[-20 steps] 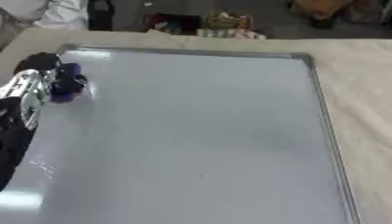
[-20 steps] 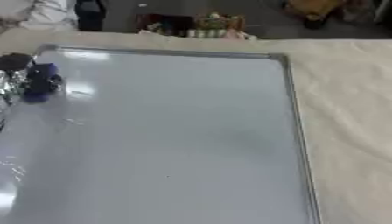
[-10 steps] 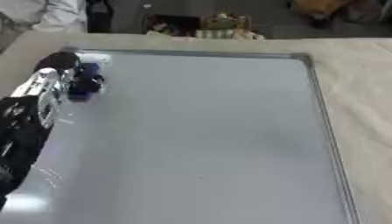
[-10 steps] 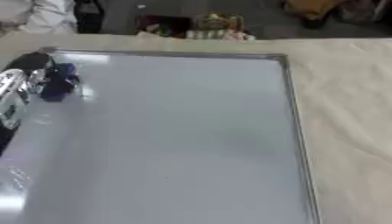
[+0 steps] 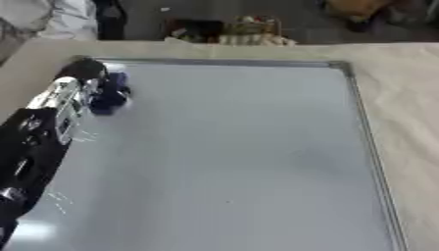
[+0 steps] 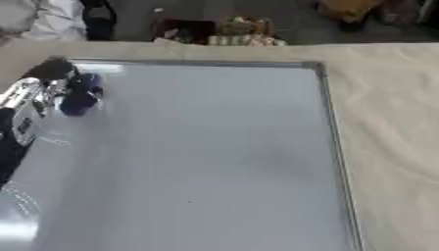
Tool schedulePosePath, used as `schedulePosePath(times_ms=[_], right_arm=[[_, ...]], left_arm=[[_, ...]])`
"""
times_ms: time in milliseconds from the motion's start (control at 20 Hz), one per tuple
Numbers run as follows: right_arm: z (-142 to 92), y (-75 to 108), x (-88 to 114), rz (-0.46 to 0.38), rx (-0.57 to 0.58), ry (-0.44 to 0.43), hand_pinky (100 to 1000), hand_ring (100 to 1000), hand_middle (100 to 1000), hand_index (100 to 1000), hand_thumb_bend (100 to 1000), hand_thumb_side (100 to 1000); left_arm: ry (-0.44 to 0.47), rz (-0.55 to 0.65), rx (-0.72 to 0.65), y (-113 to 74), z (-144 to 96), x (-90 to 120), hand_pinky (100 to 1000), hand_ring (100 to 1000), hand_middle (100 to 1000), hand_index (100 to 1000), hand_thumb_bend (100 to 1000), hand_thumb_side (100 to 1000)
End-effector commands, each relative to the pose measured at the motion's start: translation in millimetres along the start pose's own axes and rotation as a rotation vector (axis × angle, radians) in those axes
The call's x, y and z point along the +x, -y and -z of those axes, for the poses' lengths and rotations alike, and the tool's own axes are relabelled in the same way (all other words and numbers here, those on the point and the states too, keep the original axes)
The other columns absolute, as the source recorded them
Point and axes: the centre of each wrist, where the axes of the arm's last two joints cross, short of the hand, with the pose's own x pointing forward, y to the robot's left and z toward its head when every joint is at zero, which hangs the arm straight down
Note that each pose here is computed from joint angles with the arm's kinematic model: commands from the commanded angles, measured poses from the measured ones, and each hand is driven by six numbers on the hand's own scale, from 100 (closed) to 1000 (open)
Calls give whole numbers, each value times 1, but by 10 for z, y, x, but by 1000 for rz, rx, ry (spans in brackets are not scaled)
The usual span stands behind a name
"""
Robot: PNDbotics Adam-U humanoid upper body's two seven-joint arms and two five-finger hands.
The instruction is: Wipe the whiteboard clean with a brush.
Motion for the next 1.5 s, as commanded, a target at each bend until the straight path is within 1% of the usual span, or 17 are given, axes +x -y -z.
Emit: schedulePosePath(times_ms=[50, 450, 650, 850, 1400, 1500], right_arm=[[83, 44, 55, 5, -17, 30, 790, 797, 722, 806, 100, 1000], [79, 44, 53, 4, -18, 27, 790, 797, 722, 805, 100, 1000], [80, 45, 52, 4, -18, 27, 790, 797, 723, 805, 100, 1000], [74, 51, 45, 0, -20, 25, 790, 796, 722, 805, 100, 1000], [71, 60, 37, -6, -22, 24, 790, 796, 723, 804, 100, 1000], [72, 63, 36, -7, -24, 24, 790, 796, 723, 804, 100, 1000]], left_arm=[[67, 2, -42, 135, -20, 206, 498, 493, 296, 377, 183, 538], [126, -14, -56, 82, -62, 316, 495, 491, 294, 378, 184, 538], [119, -7, -47, 60, -68, 301, 498, 493, 296, 378, 181, 541], [67, 5, -32, 75, -47, 190, 502, 495, 298, 378, 179, 545], [-110, 34, -2, 165, 17, -261, 511, 502, 304, 378, 169, 557], [-131, 36, 1, 175, 22, -323, 510, 501, 303, 378, 167, 558]])
